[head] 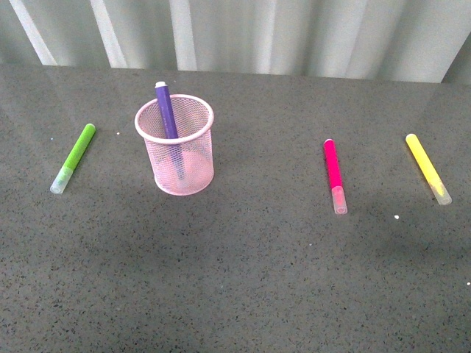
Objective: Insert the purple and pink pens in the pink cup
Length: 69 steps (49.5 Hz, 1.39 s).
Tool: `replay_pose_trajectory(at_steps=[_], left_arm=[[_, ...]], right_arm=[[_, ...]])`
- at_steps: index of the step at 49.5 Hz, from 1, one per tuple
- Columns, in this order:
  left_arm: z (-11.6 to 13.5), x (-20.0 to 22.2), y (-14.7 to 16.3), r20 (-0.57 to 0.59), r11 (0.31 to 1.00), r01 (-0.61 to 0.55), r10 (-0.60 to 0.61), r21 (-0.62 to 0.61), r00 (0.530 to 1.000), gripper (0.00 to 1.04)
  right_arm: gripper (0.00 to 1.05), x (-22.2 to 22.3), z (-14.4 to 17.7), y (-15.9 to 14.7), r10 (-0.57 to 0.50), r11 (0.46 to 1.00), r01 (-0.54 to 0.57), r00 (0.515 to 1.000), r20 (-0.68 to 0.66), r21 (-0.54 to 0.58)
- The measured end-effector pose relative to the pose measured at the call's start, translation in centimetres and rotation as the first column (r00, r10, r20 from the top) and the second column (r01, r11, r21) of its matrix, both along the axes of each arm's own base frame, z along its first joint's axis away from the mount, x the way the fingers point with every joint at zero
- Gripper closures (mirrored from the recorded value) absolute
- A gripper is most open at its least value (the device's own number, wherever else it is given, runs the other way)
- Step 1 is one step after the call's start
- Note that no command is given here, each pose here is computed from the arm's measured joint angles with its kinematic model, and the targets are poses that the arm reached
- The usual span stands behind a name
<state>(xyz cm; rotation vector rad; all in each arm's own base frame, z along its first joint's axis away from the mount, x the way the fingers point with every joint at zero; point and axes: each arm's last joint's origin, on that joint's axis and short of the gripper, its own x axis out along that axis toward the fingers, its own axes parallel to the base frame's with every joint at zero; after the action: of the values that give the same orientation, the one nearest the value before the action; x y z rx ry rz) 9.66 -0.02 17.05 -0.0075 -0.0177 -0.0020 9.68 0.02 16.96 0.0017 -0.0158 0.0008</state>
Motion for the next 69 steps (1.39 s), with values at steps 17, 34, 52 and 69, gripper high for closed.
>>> replay_pose_trajectory(at_steps=[17,34,52,69], left_arm=[[0.0,0.0,0.0,0.000,1.000,0.000,0.000,0.000,1.000,0.43],[0.0,0.0,0.0,0.002,1.000,0.000,0.000,0.003,1.000,0.07],[0.0,0.0,0.0,0.002,1.000,0.000,0.000,0.003,1.000,0.07],[0.0,0.0,0.0,0.002,1.000,0.000,0.000,0.003,1.000,0.07]], right_arm=[[0.07,0.2,0.0,-0.2,-0.024,0.999,0.028,0.983,-0.184,0.017],[0.07,11.4,0.6,-2.2,-0.045,0.999,0.049,0.851,-0.523,-0.006],[0.07,24.0,-6.8,2.9,0.059,0.998,-0.016,0.672,-0.739,0.066],[0.07,28.3,-7.6,7.3,0.098,0.994,-0.022,0.656,-0.748,0.111]])
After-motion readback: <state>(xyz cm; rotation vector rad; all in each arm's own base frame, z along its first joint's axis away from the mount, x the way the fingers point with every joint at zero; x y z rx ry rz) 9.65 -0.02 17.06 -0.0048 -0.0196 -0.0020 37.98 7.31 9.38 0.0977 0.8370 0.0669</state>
